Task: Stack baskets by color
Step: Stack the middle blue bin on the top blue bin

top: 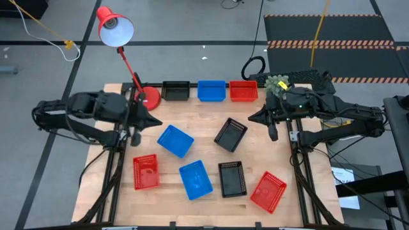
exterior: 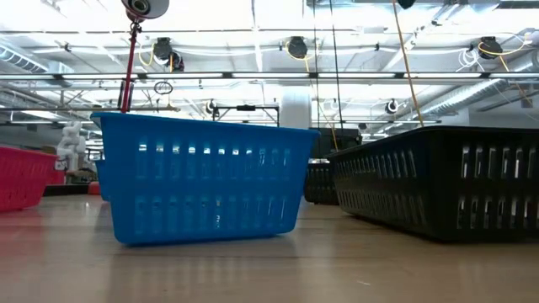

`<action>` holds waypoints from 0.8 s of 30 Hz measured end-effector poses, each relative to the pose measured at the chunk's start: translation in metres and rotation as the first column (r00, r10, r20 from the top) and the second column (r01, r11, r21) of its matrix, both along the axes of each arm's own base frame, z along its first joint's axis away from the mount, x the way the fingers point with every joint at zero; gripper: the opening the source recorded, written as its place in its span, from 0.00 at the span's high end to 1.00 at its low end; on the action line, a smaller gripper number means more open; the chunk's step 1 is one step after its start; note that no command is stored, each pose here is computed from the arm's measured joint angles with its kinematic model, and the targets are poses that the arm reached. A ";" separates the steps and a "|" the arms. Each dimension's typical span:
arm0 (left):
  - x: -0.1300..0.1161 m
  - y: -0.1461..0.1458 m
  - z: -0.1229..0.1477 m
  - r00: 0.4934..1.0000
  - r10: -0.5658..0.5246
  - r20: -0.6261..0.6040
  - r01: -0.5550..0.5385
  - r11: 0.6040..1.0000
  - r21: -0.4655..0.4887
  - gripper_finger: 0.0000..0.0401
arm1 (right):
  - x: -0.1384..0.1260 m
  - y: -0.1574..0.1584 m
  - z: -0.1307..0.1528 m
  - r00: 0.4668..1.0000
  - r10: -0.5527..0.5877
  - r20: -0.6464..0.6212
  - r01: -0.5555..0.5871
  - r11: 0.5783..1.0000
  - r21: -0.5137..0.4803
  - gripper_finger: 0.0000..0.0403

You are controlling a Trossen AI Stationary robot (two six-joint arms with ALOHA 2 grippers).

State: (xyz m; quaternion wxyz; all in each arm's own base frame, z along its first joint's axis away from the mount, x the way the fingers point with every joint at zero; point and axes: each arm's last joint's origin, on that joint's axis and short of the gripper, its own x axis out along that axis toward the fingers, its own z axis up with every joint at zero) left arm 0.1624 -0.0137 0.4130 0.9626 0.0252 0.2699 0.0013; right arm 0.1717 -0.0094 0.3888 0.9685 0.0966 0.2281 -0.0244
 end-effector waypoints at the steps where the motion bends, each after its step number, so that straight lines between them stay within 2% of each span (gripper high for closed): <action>1: 0.003 -0.002 -0.004 1.000 0.002 0.003 -0.002 1.000 0.007 0.99 | 0.001 0.000 -0.001 1.000 0.000 -0.008 0.000 1.000 0.001 1.00; 6: 0.020 -0.014 -0.035 0.999 -0.039 0.022 0.039 0.999 0.024 0.99 | 0.007 0.000 -0.014 0.999 0.002 -0.049 -0.002 1.000 -0.001 1.00; 14: 0.039 -0.027 -0.087 0.990 -0.116 0.074 0.108 0.989 0.102 0.99 | 0.018 -0.001 -0.063 0.992 -0.008 -0.126 0.011 1.000 0.024 1.00; 16: 0.040 -0.027 -0.090 0.988 -0.129 0.080 0.119 0.985 0.125 0.99 | 0.022 -0.001 -0.080 0.993 -0.014 -0.117 0.018 0.999 0.034 1.00; 24: 0.043 -0.028 -0.091 0.990 -0.122 0.076 0.113 0.987 0.112 0.99 | 0.035 -0.001 -0.139 0.997 -0.041 -0.068 0.047 0.996 0.079 1.00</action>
